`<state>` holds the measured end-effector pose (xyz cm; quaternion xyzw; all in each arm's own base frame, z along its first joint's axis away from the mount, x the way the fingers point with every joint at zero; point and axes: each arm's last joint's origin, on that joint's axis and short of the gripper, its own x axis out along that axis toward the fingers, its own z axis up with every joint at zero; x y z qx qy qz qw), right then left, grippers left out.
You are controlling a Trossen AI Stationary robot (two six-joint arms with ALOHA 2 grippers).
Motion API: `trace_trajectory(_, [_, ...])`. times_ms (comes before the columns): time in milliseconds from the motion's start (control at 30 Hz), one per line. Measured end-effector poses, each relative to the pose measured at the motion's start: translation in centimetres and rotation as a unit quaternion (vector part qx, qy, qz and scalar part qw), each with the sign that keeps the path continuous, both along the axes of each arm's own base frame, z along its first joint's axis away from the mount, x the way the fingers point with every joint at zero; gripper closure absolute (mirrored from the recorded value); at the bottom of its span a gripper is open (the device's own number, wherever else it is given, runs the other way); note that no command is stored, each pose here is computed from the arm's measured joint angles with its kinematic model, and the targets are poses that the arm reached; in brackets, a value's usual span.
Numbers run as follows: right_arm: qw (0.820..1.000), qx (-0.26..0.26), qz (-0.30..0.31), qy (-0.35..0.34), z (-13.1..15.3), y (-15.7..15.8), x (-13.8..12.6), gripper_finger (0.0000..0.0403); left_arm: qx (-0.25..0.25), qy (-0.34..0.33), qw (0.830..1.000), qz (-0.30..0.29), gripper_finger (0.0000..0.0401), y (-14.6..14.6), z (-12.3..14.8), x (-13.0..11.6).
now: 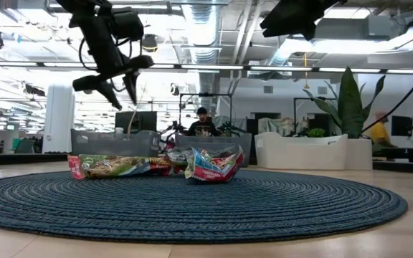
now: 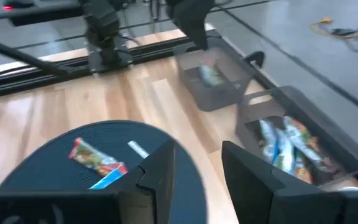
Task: Pick and place Granola Bars by type
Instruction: Put the red granola bar into the left black bin
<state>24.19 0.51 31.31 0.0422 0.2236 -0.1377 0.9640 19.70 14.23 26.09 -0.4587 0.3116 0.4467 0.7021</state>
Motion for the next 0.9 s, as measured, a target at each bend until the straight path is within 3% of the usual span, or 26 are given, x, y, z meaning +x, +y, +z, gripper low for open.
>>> trace_trajectory(167, [0.998, 0.027, 0.052, 0.002, 0.0, 0.3, 0.0, 0.0278, -0.037, -0.051, 0.991, -0.114, 0.0230, -2.5, 0.3, 2.0])
trace_trajectory(433, [0.996, 0.060, 0.067, 0.027, -0.5, 0.7, -0.2, 0.0278, -0.075, -0.096, 0.955, -0.271, 0.0241, -10.4, 0.7, 5.2])
trace_trajectory(733, [0.992, 0.072, 0.086, 0.049, -0.9, 1.3, -0.5, 0.0278, -0.041, -0.081, 0.940, -0.328, 0.0229, -17.7, 0.3, 6.0])
trace_trajectory(900, [0.991, 0.071, 0.096, 0.057, -1.0, 1.9, -0.6, 0.0278, -0.050, -0.049, 0.936, -0.345, 0.0227, -20.5, -2.1, 7.5])
